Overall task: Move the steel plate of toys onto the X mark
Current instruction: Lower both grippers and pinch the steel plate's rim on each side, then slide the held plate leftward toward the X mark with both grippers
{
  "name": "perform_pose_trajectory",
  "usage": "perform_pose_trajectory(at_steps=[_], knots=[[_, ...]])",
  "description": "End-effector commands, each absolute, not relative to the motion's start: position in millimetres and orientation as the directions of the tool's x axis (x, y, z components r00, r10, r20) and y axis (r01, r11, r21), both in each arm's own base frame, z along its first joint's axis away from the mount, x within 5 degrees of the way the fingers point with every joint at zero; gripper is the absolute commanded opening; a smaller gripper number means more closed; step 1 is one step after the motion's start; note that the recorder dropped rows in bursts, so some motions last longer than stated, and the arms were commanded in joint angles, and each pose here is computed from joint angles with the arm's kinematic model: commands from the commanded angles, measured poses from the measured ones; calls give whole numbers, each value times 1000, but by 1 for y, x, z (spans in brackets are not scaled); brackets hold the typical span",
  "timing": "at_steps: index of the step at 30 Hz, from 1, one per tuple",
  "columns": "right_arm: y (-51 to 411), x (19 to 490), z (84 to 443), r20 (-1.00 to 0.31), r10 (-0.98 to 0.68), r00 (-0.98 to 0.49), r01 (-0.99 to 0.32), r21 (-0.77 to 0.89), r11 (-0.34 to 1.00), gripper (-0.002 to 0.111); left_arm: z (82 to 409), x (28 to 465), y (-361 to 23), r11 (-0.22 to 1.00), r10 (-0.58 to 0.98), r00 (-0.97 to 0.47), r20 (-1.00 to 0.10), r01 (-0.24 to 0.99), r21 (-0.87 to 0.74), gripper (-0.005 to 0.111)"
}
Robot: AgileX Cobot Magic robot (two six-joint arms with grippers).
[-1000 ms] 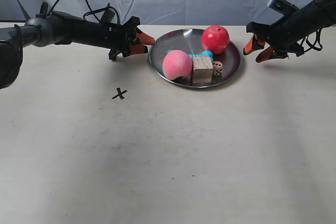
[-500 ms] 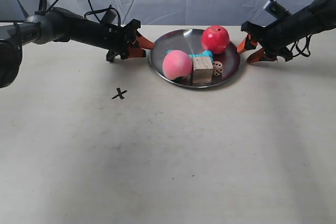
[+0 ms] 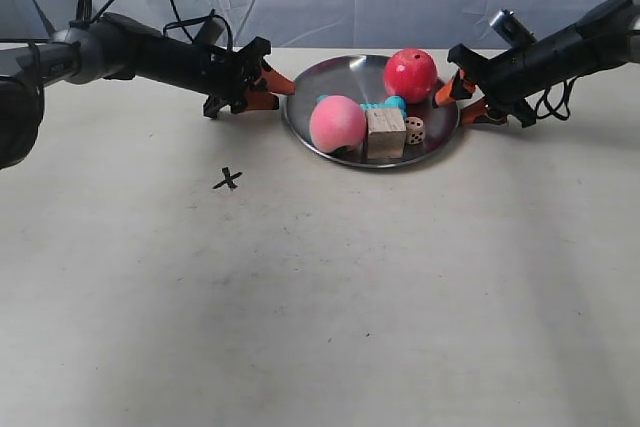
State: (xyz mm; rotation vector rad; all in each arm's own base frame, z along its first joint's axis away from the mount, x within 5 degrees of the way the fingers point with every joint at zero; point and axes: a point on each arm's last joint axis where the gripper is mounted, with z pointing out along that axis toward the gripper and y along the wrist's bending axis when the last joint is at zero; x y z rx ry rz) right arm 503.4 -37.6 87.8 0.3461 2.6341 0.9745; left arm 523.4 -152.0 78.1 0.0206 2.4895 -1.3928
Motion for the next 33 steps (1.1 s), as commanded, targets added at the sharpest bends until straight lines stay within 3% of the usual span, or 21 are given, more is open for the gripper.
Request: perform_pose_trajectory(at_steps=[1, 14, 22, 33], knots=[[-16, 502, 80, -192, 254, -948, 66, 660, 748, 50, 58, 515, -162, 563, -76, -975, -211, 133, -816, 41], [-9, 500, 81, -180, 225, -958, 50, 667, 743, 50, 56, 506, -171, 567, -2, -983, -183, 150, -810, 35], [-9, 499, 81, -169, 219, -961, 50, 672, 739, 50, 55, 505, -152, 672, 78, -988, -133, 151, -725, 35], [-5, 497, 82, -145, 203, -968, 48, 691, 721, 50, 71, 519, -158, 693, -13, -970, -244, 168, -702, 34]])
